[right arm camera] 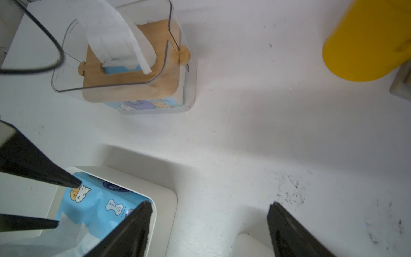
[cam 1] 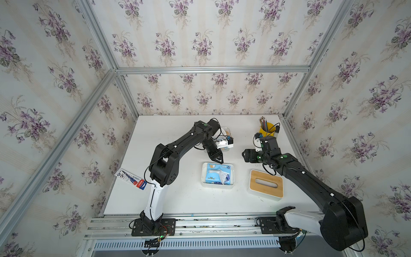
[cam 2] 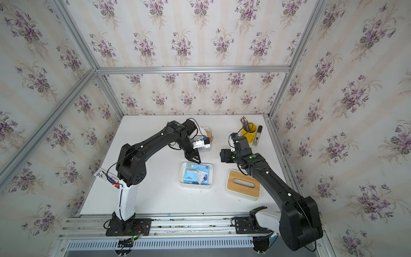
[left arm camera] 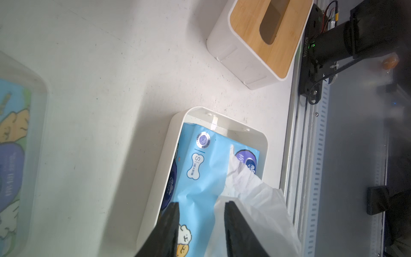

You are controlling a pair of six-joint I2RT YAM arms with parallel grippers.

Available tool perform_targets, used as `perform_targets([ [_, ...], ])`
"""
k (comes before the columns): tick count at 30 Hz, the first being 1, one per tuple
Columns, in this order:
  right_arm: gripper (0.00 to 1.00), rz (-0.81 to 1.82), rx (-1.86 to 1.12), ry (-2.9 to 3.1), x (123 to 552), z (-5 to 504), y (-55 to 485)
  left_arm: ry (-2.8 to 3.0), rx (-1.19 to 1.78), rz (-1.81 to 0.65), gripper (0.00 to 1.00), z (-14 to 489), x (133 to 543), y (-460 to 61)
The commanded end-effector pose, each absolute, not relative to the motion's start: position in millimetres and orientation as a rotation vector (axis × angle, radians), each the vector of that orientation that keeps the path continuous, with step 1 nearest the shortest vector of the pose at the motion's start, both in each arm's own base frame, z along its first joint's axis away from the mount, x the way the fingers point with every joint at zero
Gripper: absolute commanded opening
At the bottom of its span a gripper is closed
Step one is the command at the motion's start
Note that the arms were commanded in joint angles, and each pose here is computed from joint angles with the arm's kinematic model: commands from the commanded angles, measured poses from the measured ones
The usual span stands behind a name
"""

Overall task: Put the tissue paper into the tissue box
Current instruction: Place the paper towel in the tissue box, then move the box lid to the center of the board.

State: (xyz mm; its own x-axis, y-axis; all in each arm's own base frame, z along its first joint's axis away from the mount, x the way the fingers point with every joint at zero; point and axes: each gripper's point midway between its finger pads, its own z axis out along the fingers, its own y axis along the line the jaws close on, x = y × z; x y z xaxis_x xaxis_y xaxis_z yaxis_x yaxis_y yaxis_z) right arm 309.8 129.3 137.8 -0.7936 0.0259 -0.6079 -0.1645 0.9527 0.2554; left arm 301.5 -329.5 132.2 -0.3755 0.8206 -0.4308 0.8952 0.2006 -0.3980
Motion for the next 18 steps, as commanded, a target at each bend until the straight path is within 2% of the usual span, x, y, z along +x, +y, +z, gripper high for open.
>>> perform_targets([
  [1,0.86,0.405,-0.03,2.513,295,132,125,2.309,1.617,-0.91,0.45,155,302,-331],
  [5,0.86,0.349,0.064,2.571,277,125,110,2.259,1.455,-0.887,0.59,186,306,-332],
  [10,0.84,0.324,0.168,2.625,252,109,107,2.279,1.115,-0.858,0.75,208,316,-324],
  [18,0.81,0.187,0.159,2.721,218,86,116,2.347,0.864,-0.758,0.82,198,315,-297],
])
